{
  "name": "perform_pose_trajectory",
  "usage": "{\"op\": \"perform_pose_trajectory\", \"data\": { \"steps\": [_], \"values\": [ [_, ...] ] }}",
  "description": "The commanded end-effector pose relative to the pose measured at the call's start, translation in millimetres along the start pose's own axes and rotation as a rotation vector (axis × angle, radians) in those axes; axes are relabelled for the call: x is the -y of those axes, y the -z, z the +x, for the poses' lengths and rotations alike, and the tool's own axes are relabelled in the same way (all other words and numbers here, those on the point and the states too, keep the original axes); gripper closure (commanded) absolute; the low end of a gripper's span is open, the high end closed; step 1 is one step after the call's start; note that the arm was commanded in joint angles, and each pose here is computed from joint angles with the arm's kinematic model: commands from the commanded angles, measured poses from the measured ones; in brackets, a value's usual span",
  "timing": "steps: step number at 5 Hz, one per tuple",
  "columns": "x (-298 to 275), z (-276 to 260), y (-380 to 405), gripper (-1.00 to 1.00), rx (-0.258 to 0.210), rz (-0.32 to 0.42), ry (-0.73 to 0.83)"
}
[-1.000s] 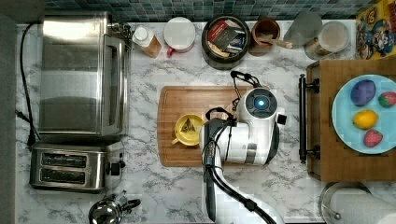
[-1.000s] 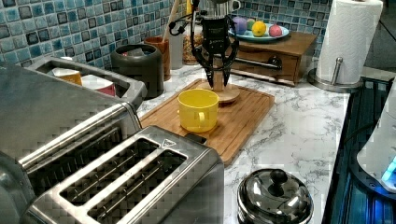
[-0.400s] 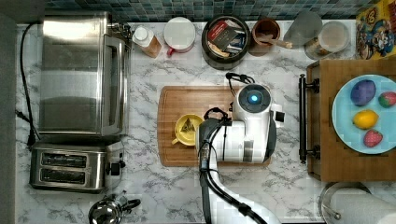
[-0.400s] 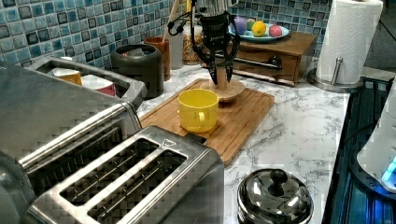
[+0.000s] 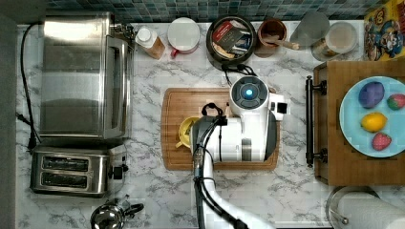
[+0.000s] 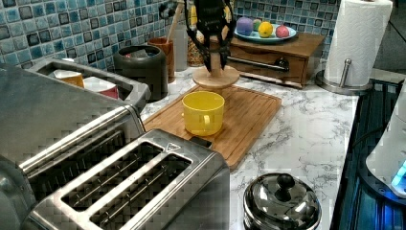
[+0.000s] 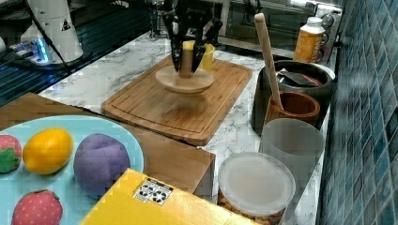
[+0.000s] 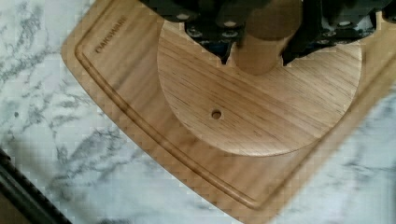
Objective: Open the lid of the tea container.
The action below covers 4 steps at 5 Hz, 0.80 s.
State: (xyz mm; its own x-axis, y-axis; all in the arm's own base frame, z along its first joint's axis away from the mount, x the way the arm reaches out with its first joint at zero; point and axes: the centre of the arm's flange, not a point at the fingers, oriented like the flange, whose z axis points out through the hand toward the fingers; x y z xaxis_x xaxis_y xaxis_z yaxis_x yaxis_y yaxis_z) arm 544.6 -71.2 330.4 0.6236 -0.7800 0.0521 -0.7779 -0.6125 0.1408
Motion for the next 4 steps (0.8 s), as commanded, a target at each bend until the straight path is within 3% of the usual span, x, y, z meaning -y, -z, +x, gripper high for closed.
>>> {"op": "perform_pose_trajectory", "data": {
  "steps": [1, 3, 4],
  "values": [
    [10.7, -10.2, 289.6, 1.00, -0.285, 0.351, 0.138],
    [6.6, 4.4, 291.7, 1.00, -0.088, 0.304, 0.174],
    [5.7, -9.6, 291.9, 1.00, -0.108, 0.298, 0.187]
  ]
}}
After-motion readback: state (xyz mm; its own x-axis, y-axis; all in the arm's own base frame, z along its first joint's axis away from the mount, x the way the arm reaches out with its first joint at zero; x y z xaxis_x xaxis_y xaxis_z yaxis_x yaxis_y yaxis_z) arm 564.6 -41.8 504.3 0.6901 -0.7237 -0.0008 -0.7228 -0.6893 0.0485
